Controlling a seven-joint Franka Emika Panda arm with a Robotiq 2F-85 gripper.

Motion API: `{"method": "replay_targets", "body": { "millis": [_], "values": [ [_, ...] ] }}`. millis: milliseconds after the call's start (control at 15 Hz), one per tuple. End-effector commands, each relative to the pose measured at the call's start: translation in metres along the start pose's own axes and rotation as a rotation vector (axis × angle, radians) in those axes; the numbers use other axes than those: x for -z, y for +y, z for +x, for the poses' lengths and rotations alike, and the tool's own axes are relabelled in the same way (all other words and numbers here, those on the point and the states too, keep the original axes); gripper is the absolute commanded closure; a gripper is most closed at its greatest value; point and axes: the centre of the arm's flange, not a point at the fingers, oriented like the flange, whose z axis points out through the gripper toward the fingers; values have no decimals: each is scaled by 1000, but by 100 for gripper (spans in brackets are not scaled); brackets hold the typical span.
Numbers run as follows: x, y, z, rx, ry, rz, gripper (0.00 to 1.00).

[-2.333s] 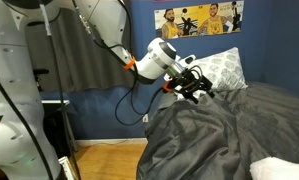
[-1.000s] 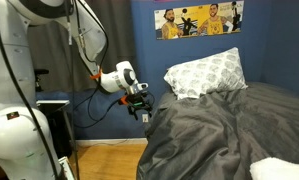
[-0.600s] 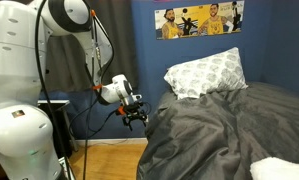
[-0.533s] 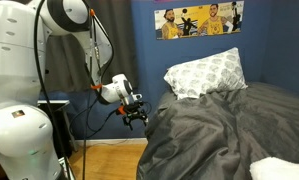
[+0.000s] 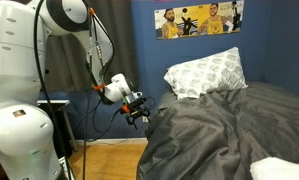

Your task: Move the blanket to the right

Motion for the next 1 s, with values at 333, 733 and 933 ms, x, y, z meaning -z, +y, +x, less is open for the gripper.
{"method": "replay_targets", "body": {
  "millis": [333,733,933],
  "values": [
    [-52,-46,77,416,218,-192,0],
    [-89,-47,109,699,267,-400,0],
    [-110,-39,115,821,257,-523,0]
  ]
}}
